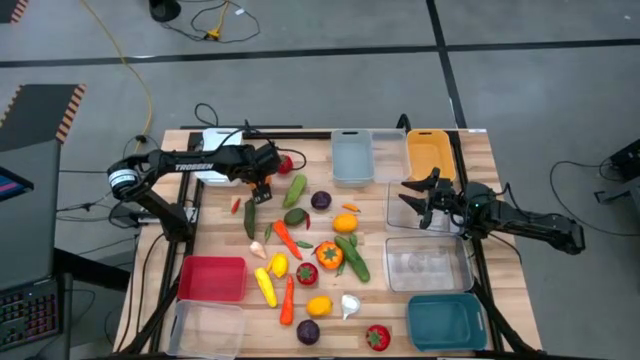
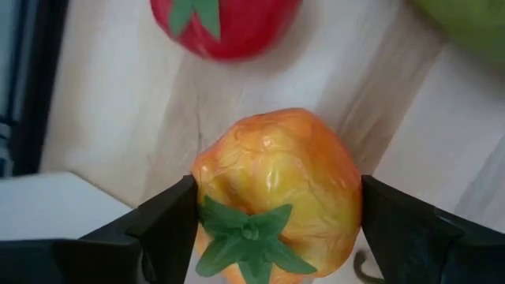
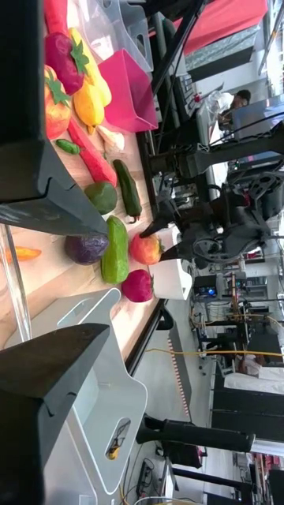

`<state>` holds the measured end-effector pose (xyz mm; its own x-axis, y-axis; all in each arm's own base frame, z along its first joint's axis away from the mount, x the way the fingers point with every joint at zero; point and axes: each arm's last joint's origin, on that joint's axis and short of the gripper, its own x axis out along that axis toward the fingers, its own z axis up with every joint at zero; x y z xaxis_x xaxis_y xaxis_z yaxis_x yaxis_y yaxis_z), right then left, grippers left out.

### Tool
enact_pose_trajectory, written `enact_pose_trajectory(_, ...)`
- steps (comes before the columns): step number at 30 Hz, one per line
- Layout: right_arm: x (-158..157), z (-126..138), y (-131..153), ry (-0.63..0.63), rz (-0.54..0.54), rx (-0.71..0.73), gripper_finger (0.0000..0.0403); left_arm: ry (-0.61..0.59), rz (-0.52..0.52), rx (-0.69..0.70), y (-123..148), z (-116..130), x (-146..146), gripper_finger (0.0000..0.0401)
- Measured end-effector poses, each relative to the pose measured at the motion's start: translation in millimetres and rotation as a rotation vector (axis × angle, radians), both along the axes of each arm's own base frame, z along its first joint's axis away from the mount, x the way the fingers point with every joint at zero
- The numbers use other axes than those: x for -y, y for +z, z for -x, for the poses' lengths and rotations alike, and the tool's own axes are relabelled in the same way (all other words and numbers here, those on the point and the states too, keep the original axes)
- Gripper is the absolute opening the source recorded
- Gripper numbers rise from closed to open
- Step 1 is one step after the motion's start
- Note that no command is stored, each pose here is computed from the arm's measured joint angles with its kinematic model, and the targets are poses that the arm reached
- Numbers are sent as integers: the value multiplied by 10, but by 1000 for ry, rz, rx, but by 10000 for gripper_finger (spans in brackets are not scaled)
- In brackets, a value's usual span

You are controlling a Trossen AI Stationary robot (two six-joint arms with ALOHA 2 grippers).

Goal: Sort produce into baskets
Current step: Put the top pumpkin into the white bin

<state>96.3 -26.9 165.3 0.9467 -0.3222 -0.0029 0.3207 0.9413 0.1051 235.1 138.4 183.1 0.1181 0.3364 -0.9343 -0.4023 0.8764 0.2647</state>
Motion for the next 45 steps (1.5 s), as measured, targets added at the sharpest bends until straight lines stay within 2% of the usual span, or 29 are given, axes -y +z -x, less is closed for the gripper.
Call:
enact_pose_trajectory(6, 0, 0, 0, 0, 0, 0, 218, -21, -34, 25, 350, -127, -73, 290)
enact_pose_trajectory(12, 0, 0, 1, 0, 0, 0, 218, -10, -126, -66, 734, -135, -129, 289)
enact_pose_trajectory(16, 0, 0, 0, 0, 0, 0, 218, 60, -162, -121, 898, -36, -190, 289)
enact_pose_trajectory(23, 0, 0, -1, 0, 0, 0, 218, 237, -190, -85, 1054, 308, -365, 289)
enact_pose_trajectory(33, 0, 0, 1, 0, 0, 0, 218, 522, -92, -43, 998, 723, -743, 300)
enact_pose_trajectory(39, 0, 0, 1, 0, 0, 0, 218, 586, -53, -36, 737, 863, -817, 309)
enact_pose_trajectory(45, 0, 0, 1, 0, 0, 0, 218, 575, -81, 17, 487, 858, -846, 311)
